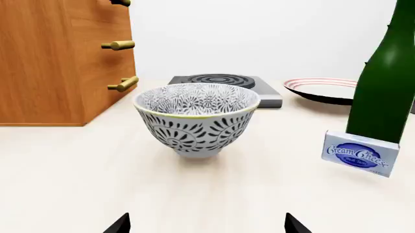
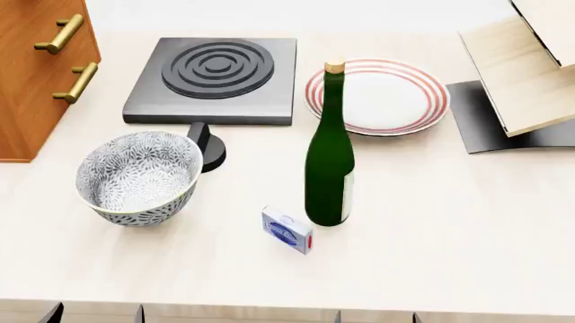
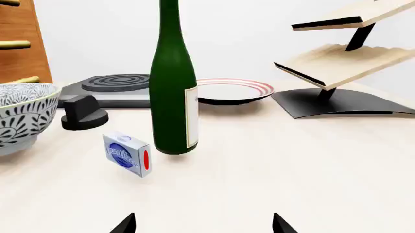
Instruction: Pick up the akita bowl and put it on the plate.
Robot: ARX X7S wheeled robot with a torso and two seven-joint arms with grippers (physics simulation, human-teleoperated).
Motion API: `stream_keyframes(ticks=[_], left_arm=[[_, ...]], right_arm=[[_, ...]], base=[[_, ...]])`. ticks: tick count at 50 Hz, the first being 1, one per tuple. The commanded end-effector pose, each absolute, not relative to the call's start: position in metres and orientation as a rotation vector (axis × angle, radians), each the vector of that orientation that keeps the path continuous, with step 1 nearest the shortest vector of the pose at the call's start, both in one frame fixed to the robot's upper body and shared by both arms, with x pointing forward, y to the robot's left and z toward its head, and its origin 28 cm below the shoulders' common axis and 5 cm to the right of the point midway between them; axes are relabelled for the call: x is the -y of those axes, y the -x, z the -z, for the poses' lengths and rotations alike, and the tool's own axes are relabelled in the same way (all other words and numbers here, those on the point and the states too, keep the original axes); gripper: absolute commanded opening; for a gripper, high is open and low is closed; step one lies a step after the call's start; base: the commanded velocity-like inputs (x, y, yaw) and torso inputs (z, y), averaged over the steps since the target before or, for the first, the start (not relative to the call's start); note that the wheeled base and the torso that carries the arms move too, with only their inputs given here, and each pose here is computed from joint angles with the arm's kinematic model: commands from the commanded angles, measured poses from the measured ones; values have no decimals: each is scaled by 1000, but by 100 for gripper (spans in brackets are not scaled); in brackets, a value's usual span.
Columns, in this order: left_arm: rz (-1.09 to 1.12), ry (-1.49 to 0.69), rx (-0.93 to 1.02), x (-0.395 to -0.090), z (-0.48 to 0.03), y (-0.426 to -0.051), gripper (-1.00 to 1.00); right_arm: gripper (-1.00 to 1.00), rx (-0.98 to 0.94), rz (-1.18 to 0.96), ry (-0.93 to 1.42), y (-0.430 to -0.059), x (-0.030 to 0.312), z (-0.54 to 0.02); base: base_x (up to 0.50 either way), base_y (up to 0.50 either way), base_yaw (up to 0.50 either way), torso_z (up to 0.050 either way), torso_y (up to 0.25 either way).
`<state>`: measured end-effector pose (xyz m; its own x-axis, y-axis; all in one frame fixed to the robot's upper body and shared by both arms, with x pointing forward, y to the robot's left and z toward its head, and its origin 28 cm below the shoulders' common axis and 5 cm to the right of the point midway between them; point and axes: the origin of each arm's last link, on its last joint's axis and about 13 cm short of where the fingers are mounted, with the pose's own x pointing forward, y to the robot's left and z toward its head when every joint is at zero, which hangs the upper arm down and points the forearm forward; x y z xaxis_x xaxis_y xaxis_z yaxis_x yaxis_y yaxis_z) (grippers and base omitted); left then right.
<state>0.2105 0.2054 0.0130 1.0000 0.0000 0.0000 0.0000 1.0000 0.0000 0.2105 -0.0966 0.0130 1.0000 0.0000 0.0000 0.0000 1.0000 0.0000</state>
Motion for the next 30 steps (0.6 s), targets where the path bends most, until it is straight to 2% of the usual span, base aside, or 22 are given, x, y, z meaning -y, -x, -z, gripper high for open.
stream_keyframes(ticks=[1,17,30], left_arm=[[0,0,0,-205,-10,-212,100],[-1,0,48,-206,-25,-206,100],[-45,-33,267,-211,-92,-202,100]], right_arm=[[100,0,0,0,-212,96,-11],[100,38,18,18,-210,95,-15],[100,195,59,20,-214,100,-67]], base=[[0,0,0,0,0],[0,0,0,0,0],[0,0,0,0,0]])
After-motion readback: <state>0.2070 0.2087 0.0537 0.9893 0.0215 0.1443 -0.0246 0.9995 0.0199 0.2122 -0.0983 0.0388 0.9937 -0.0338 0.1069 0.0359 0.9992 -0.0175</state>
